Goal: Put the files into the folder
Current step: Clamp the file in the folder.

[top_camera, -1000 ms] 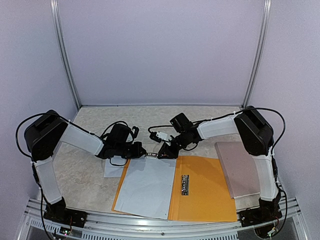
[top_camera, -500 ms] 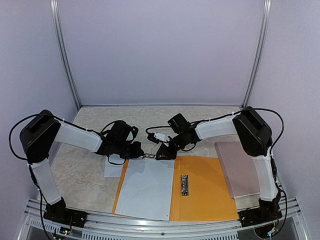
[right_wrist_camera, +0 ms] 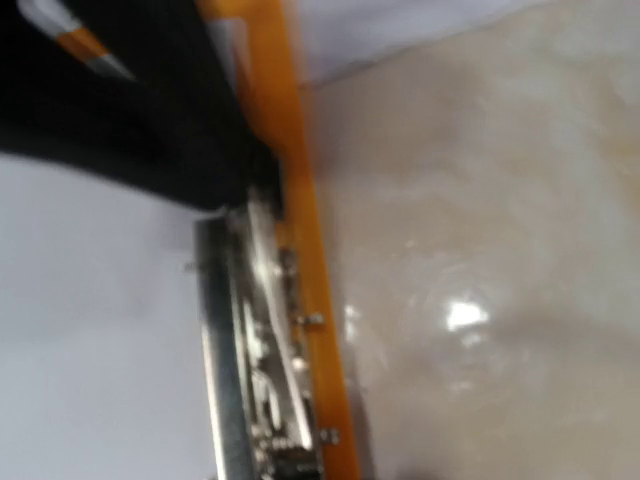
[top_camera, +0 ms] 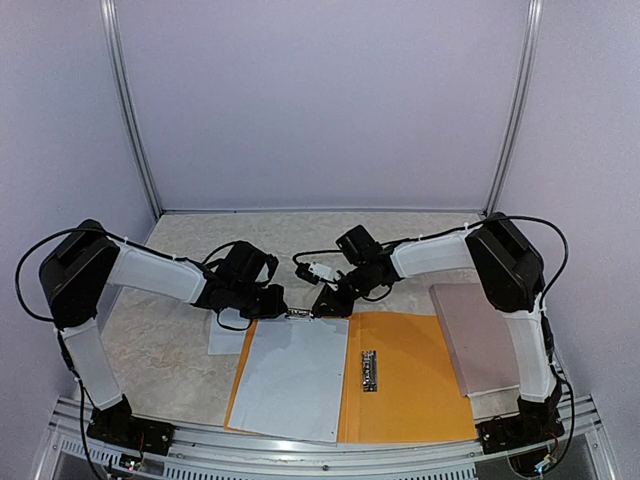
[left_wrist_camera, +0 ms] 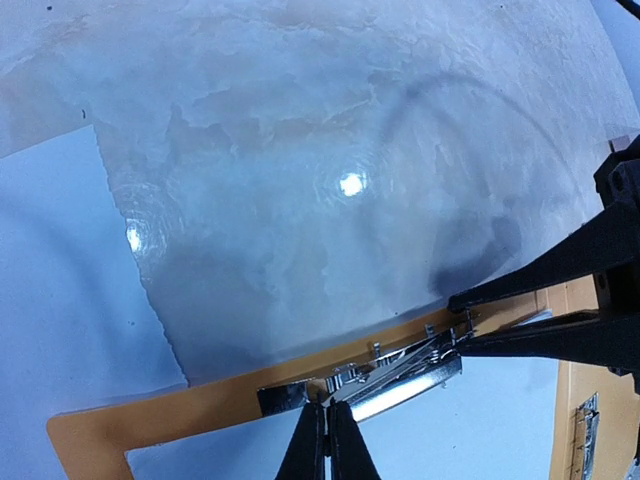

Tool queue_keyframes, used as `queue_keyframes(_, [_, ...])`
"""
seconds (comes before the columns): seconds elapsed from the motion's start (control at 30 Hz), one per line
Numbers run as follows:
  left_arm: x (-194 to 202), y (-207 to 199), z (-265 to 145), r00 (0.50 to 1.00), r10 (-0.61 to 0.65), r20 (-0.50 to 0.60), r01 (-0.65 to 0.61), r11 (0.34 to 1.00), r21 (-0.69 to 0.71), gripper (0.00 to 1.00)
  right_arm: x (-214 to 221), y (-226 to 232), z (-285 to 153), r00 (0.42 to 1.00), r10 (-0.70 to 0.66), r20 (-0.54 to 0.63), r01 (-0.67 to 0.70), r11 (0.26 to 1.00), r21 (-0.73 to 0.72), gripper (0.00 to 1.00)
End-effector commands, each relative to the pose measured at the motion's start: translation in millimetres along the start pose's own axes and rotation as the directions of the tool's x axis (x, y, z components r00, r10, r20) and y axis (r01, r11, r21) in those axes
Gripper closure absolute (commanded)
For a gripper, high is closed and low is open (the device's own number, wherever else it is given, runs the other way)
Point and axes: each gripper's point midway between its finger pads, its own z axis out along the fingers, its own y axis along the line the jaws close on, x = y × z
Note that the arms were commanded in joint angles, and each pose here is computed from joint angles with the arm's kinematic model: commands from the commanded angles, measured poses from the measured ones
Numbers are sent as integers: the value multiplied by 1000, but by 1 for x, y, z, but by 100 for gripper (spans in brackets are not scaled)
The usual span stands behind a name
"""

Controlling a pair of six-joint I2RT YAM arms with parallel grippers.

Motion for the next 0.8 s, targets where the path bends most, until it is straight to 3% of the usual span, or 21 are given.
queue_keyframes(0.0, [102,44,6,950,-40,-310,-6,990,-144,100,82,-7,23,967,117,-228,-108,993,49,89])
queue_keyframes(0.77, [112,66,27,934,-64,-353,-9,979,-204,100,91,-1,24,961,122,-250,-117,993,33,90])
